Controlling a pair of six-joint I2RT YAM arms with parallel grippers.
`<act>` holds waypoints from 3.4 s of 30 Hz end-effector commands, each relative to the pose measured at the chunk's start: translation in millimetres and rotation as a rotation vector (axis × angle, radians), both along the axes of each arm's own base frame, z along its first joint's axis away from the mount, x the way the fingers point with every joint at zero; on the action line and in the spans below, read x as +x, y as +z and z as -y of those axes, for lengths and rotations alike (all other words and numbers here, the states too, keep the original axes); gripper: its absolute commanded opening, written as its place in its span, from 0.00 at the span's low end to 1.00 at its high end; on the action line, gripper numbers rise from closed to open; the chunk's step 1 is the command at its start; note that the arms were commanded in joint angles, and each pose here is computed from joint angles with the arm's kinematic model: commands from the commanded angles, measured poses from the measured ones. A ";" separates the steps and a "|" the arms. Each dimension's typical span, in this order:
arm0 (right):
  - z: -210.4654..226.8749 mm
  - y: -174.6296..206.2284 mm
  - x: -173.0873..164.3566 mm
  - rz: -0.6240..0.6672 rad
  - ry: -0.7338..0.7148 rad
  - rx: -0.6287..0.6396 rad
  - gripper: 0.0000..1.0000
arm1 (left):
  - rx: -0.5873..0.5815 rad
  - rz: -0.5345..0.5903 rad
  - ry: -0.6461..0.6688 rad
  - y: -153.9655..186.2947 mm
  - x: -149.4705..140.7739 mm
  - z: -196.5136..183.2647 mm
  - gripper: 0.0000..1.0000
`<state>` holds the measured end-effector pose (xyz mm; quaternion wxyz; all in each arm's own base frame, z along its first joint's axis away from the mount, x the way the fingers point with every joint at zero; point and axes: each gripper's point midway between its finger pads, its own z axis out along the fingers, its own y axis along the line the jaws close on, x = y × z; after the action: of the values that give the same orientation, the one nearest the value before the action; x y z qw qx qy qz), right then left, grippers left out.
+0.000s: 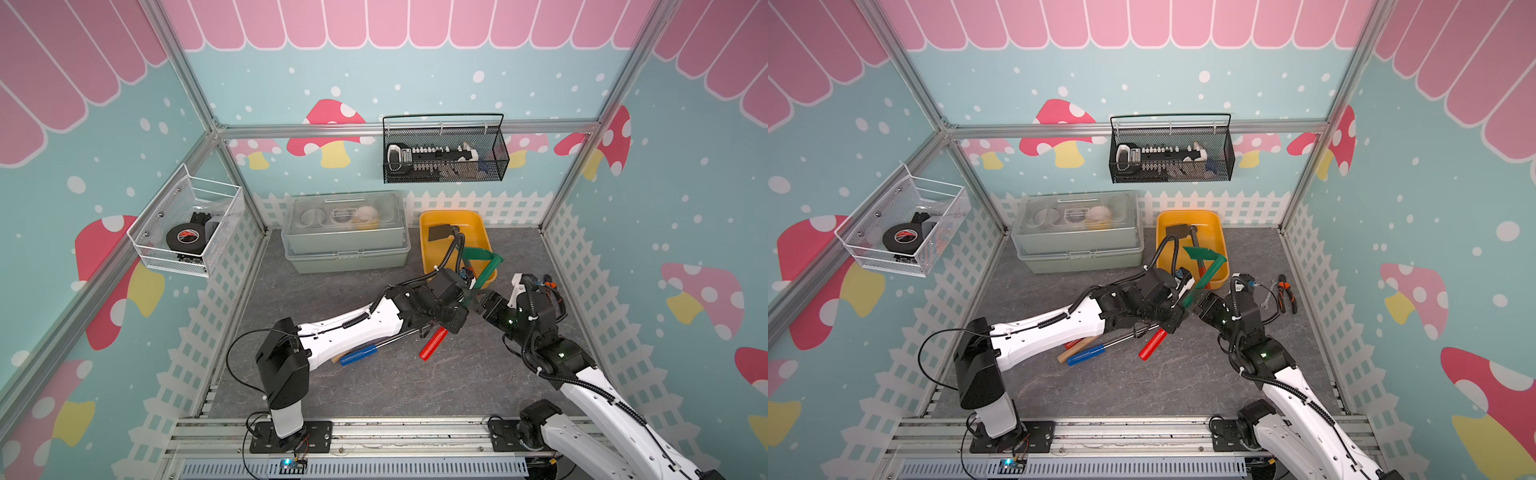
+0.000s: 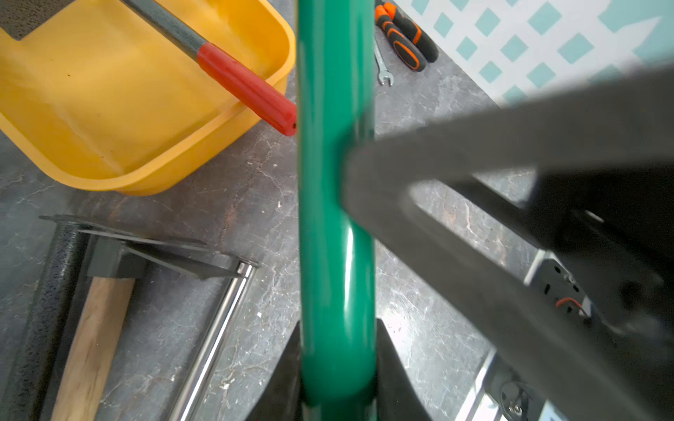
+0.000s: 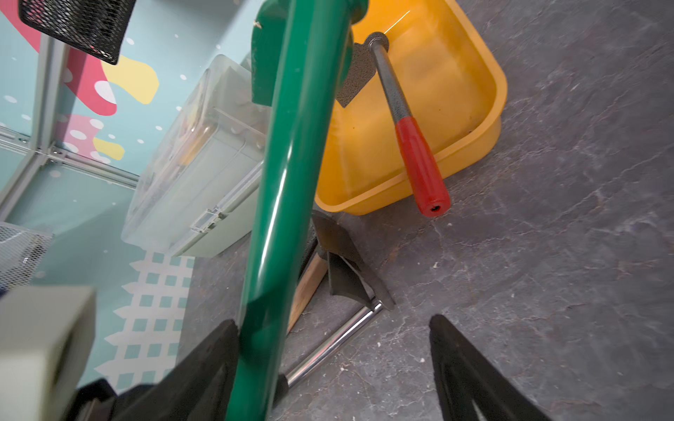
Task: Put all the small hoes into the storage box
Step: Pick up the hoe from the center of the board, then place the hoe in the storage box.
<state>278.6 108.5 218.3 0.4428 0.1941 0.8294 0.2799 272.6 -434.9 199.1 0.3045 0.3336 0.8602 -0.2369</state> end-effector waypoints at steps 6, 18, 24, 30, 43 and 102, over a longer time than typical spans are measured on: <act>30.1 -1.9 -15.0 -0.007 -0.057 -0.159 0.83 | -0.093 0.084 0.073 44.3 56.4 24.6 0.00; 47.1 -6.9 -33.3 -0.015 -0.082 -0.225 0.84 | -0.175 0.021 0.224 42.9 118.9 41.3 0.00; 50.5 -2.0 -36.2 -0.012 -0.080 -0.252 0.85 | -0.208 -0.004 0.274 34.5 148.0 41.6 0.00; 48.5 2.9 -33.3 -0.007 -0.070 -0.261 0.85 | -0.238 -0.029 0.311 26.1 172.1 39.3 0.00; 46.4 -4.6 -29.5 -0.022 -0.065 -0.267 0.85 | -0.270 -0.073 0.389 2.9 212.3 26.9 0.00; 48.5 -16.0 -32.7 -0.036 -0.062 -0.284 0.85 | -0.442 -0.312 0.608 -100.8 274.8 18.4 0.34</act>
<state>246.1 64.6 205.2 0.4550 0.1572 0.8633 0.1517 536.1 -459.3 103.7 0.2859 -0.0344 0.8877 -0.3592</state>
